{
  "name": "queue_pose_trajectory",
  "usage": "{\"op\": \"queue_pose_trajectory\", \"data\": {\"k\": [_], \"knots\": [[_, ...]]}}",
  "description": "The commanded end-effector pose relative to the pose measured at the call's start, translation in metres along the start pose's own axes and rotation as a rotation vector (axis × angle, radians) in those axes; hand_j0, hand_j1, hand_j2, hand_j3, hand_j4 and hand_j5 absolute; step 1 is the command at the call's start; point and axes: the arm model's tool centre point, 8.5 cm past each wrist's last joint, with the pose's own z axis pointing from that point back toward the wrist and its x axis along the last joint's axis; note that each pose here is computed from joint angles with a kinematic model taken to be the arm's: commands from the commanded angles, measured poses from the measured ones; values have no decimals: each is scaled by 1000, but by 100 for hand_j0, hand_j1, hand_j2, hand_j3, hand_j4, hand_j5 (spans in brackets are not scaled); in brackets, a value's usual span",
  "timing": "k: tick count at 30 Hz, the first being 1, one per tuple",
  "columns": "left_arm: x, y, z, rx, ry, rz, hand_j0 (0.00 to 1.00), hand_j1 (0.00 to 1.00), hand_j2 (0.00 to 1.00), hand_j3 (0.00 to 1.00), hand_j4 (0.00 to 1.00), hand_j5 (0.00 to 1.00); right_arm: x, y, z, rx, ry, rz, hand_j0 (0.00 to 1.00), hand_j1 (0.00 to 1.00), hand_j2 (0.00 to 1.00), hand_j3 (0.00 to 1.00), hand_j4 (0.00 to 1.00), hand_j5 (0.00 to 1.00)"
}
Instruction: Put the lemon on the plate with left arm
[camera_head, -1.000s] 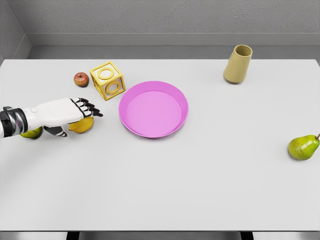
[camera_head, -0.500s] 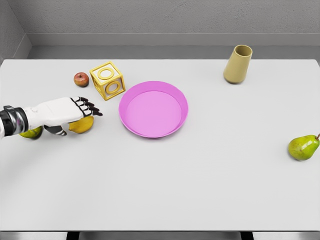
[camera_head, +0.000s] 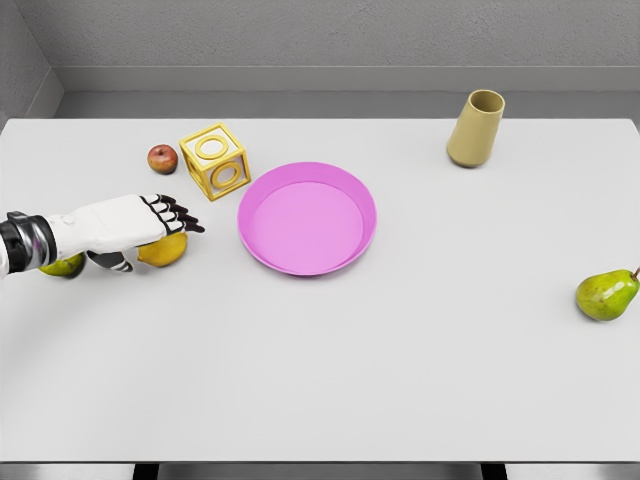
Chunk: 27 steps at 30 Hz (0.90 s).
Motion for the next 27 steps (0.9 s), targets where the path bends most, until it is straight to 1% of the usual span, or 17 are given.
{"op": "queue_pose_trajectory", "data": {"k": [1, 3, 6, 7, 12, 17, 20, 24, 27], "knots": [[0, 0, 1, 3, 1, 4, 100, 100, 100, 100, 100, 100, 0, 0, 0, 0, 0, 0, 100, 100, 100, 100, 100, 100], [0, 0, 1, 3, 1, 4, 100, 100, 100, 100, 100, 100, 0, 0, 0, 0, 0, 0, 100, 100, 100, 100, 100, 100], [0, 1, 1, 4, 0, 5, 93, 93, 93, 93, 93, 93, 0, 0, 0, 0, 0, 0, 100, 100, 100, 100, 100, 100], [0, 1, 1, 4, 0, 5, 90, 90, 90, 90, 90, 90, 0, 0, 0, 0, 0, 0, 100, 100, 100, 100, 100, 100], [0, 0, 0, 5, -2, 6, 87, 87, 87, 87, 87, 87, 0, 0, 0, 0, 0, 0, 100, 100, 100, 100, 100, 100], [1, -1, 1, 3, -3, 9, 77, 77, 77, 77, 77, 77, 0, 0, 0, 0, 0, 0, 100, 100, 100, 100, 100, 100], [1, -3, 1, 1, -4, 13, 77, 77, 77, 77, 77, 77, 0, 0, 0, 0, 0, 0, 100, 100, 100, 100, 100, 100], [1, -3, 1, 4, -4, 15, 73, 73, 73, 73, 73, 73, 0, 0, 0, 0, 0, 0, 100, 100, 100, 100, 100, 100], [1, -4, 1, 4, -5, 17, 72, 72, 72, 72, 72, 72, 0, 0, 0, 0, 0, 0, 100, 100, 100, 100, 100, 100]]}}
